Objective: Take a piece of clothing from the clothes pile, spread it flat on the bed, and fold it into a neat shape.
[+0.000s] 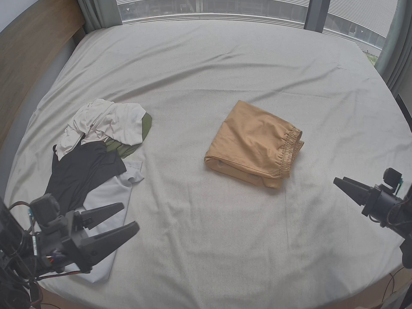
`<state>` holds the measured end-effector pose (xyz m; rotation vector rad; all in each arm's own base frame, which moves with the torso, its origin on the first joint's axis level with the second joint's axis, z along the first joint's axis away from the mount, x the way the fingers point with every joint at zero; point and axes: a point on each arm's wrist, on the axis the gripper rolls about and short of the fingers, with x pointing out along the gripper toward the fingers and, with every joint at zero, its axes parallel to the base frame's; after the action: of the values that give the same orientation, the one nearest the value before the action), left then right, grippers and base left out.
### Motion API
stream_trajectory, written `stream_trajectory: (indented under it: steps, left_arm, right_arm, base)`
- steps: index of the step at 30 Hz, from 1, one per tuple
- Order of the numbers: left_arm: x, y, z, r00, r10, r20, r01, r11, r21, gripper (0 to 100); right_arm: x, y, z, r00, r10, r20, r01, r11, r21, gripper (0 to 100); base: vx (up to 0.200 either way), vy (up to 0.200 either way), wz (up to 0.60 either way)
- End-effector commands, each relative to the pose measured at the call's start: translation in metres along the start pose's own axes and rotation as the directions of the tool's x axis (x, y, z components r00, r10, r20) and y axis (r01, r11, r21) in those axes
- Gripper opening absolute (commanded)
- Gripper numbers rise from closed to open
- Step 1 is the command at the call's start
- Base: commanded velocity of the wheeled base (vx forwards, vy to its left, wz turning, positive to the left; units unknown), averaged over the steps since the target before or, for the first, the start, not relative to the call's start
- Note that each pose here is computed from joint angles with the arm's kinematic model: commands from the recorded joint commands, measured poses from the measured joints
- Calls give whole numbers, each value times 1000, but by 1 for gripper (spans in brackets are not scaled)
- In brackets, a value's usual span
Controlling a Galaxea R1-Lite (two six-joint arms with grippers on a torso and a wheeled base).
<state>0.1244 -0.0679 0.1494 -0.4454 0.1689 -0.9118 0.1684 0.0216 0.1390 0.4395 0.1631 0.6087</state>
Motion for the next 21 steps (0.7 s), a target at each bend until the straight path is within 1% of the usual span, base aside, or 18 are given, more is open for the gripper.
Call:
stream_trajectory:
  steps: [1, 5, 9, 11, 12, 13, 15, 16, 18, 20, 21]
  left_arm:
    - [-90, -49, -12, 988, -78, 131, 72, 996, 50, 100]
    - [-115, -55, -27, 990, -63, 124, 58, 997, 44, 100]
    - [-139, -61, -46, 993, -3, 117, -1, 999, 33, 100]
    - [-146, -63, -55, 993, 10, 117, -14, 999, 39, 100]
    - [-146, -63, -55, 993, 10, 117, -14, 999, 39, 100]
    - [-150, -65, -59, 992, 11, 125, -17, 999, 48, 100]
    - [-151, -66, -62, 989, 34, 142, -42, 998, 54, 100]
    - [-151, -65, -63, 989, 39, 143, -47, 998, 53, 100]
    - [-151, -65, -63, 988, 49, 148, -58, 997, 58, 100]
    - [-150, -62, -65, 985, 79, 154, -93, 992, 84, 100]
    - [-150, -62, -66, 984, 86, 154, -100, 991, 89, 100]
  right_arm:
    - [-91, 63, -10, 986, 125, 111, -111, 986, -125, 100]
    - [-117, 75, -22, 982, 136, 132, -116, 982, -151, 100]
    - [-148, 84, -43, 980, 137, 143, -113, 979, -169, 100]
    - [-159, 87, -53, 980, 135, 147, -108, 979, -174, 100]
    - [-160, 87, -55, 981, 133, 144, -107, 979, -173, 100]
    - [-167, 88, -63, 981, 129, 142, -102, 977, -188, 100]
    - [-165, 85, -65, 986, 108, 125, -74, 966, -249, 100]
    - [-164, 84, -67, 987, 104, 119, -70, 962, -263, 100]
    - [-163, 81, -70, 989, 98, 109, -66, 962, -266, 100]
    - [-159, 73, -81, 995, 60, 82, -35, 962, -272, 100]
    - [-159, 72, -82, 995, 49, 82, -24, 958, -287, 100]
  base:
    - [0, 0, 0]
    - [0, 0, 0]
    - [0, 0, 0]
    - [0, 0, 0]
    - [0, 0, 0]
    - [0, 0, 0]
    - [0, 0, 0]
    - [0, 0, 0]
    - [0, 0, 0]
    - [0, 0, 0]
    - [0, 0, 0]
